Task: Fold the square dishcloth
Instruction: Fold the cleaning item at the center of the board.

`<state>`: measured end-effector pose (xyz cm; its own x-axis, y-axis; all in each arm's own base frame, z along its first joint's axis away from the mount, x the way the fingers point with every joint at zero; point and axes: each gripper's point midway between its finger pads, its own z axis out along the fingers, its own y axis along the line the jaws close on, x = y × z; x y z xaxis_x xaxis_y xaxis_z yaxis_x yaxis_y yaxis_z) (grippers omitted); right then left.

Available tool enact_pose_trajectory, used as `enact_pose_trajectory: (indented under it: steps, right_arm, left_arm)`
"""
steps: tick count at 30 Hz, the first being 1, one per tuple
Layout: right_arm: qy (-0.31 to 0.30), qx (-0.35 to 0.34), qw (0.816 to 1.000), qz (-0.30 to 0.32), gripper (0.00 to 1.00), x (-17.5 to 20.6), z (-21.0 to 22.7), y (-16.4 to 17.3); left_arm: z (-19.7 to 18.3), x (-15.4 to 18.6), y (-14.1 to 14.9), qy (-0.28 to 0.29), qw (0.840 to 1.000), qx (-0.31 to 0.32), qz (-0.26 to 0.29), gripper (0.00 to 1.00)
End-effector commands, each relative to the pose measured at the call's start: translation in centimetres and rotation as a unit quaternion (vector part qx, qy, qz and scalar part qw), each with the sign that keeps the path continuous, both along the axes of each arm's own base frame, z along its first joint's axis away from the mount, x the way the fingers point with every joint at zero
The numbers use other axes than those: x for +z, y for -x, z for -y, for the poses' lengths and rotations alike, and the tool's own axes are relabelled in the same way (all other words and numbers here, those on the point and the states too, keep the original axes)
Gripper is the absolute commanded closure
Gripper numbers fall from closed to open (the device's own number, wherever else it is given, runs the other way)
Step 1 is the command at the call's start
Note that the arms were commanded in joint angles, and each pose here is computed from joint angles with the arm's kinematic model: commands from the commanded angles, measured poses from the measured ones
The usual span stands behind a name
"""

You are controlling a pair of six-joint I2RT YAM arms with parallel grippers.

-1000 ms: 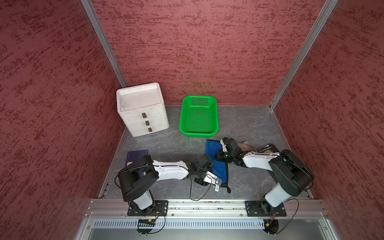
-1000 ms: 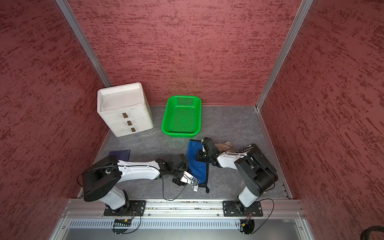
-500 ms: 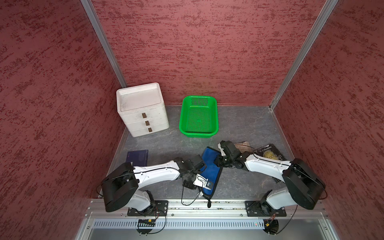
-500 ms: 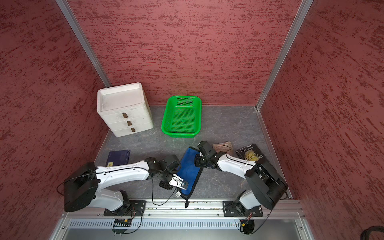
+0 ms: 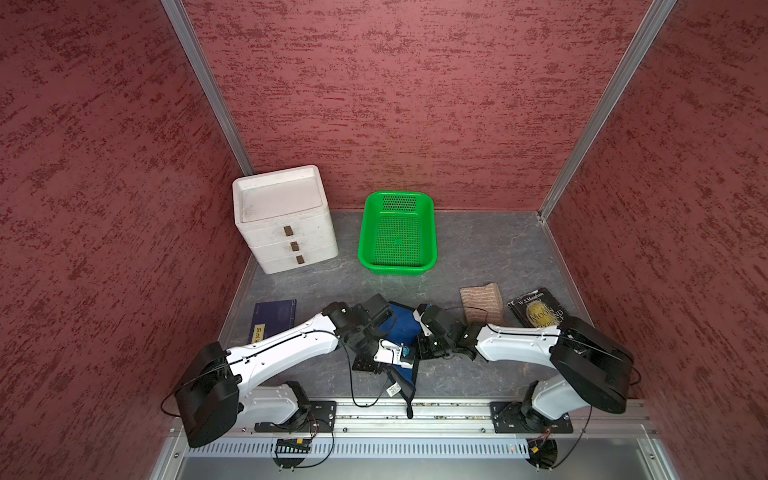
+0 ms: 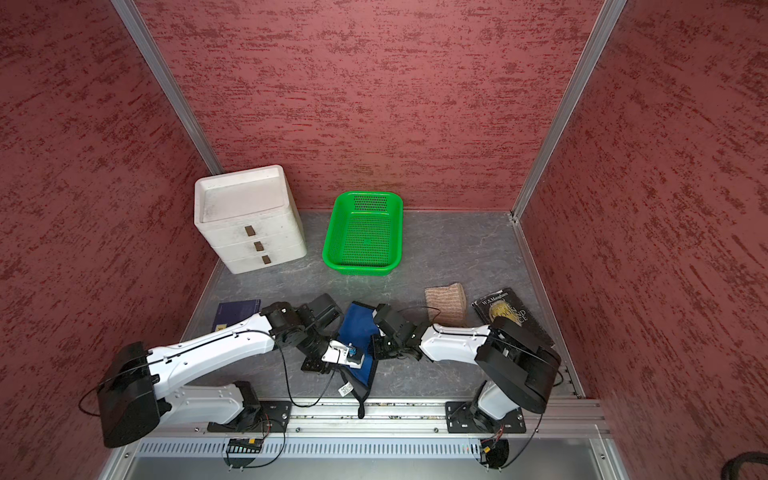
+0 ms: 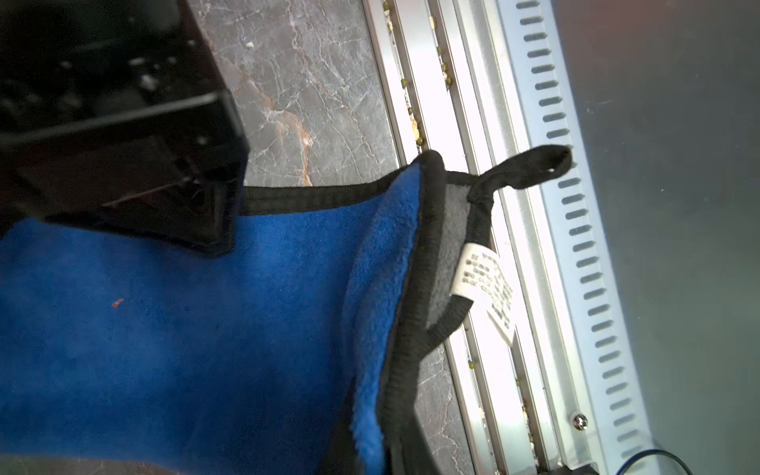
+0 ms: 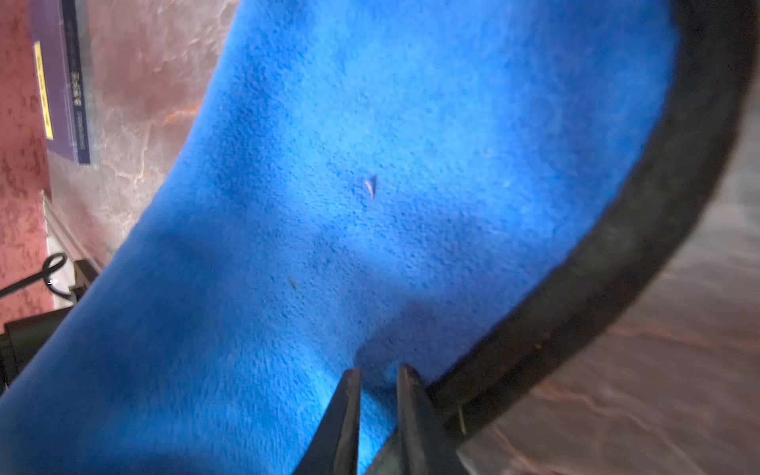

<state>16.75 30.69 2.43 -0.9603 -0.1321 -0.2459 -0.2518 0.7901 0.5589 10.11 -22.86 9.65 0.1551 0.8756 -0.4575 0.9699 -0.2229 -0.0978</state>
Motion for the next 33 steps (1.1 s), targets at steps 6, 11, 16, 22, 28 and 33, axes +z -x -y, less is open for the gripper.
enact_pose_trajectory:
  steps: [6,11,16,22,28,33]
  right_arm:
    - [-0.03,-0.024,0.999,0.027,0.8,5.2,2.4,-2.7]
    - [-0.044,-0.058,0.997,0.015,0.8,5.3,3.7,-6.4]
    - [-0.045,-0.054,0.997,-0.031,0.83,1.5,2.8,-7.8]
    - [-0.056,-0.066,0.995,-0.05,0.85,-0.6,3.5,-8.1]
    - [-0.064,-0.091,0.994,-0.019,0.83,1.9,5.9,-8.5]
    - [-0.029,-0.13,0.991,0.032,0.8,5.1,8.5,-8.9]
  left_arm:
    - [0.5,2.7,-2.1,0.072,0.995,0.052,-0.048,0.93]
    - [1.0,3.2,-6.5,0.096,0.988,0.115,-0.033,0.92]
    - [1.4,2.0,-9.2,0.077,0.985,0.152,-0.032,0.9]
    - [2.0,0.1,-13.5,0.057,0.976,0.208,0.012,0.89]
    - [2.2,-1.8,-18.3,0.051,0.96,0.258,0.099,0.81]
    - [1.9,-1.6,-21.9,0.077,0.933,0.275,0.219,0.63]
